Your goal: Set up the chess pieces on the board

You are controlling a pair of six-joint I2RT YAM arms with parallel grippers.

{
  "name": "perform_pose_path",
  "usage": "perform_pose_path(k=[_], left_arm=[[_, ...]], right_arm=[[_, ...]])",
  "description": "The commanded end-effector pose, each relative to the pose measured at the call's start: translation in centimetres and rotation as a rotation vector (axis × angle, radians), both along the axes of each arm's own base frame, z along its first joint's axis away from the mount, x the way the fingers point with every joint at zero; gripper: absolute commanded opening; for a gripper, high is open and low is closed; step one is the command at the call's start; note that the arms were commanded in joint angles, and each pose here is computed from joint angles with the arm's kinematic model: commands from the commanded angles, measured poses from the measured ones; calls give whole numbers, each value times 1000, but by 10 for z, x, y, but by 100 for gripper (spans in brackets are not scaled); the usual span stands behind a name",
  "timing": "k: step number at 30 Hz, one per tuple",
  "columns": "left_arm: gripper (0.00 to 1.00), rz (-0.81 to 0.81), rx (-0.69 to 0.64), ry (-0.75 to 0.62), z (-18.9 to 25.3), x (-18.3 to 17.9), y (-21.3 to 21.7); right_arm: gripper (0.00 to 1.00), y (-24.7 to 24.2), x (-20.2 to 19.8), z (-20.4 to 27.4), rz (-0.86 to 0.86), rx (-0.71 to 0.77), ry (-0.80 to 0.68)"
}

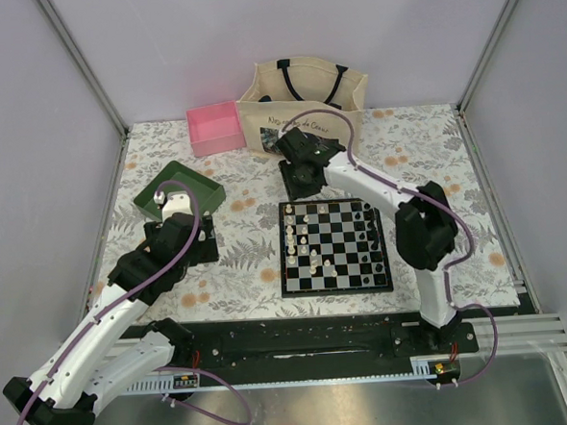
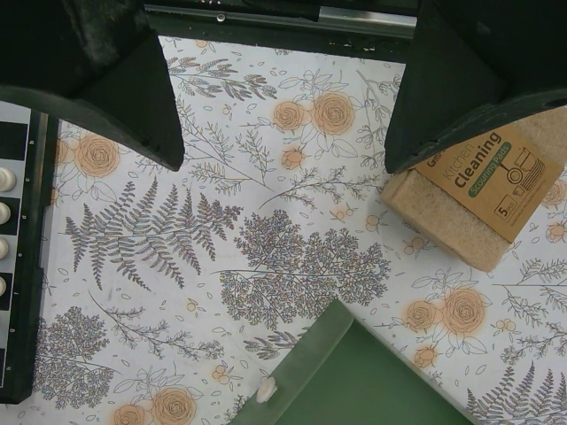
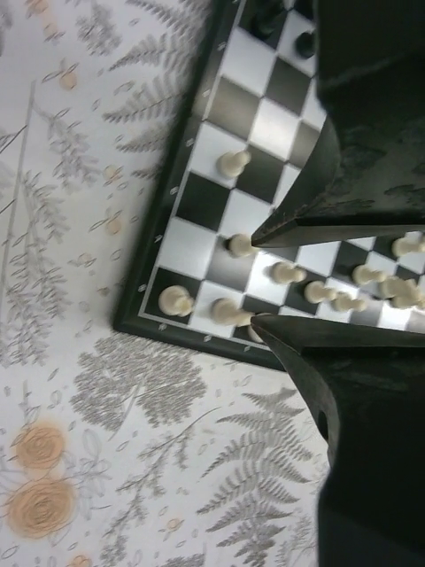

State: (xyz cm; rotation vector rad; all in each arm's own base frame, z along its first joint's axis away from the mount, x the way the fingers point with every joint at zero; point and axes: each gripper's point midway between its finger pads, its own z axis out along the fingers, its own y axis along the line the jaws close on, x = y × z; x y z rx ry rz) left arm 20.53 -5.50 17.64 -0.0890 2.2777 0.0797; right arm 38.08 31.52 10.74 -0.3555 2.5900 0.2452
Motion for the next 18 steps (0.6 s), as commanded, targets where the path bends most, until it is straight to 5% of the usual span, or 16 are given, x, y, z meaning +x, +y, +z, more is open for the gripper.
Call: perform_pose_path(k=[1,12,18], left_arm=[[99,16,-26,-52,14,6,-1],[99,14,-31,-54,15,6,-1],[99,14,-30,-53,15,6,-1]], right_arm=[[46,-29,-17,45,-45,23,-95],[47,-43,-116,6,-18,113,63],[46,-40,-136,-16,-4,79,122]])
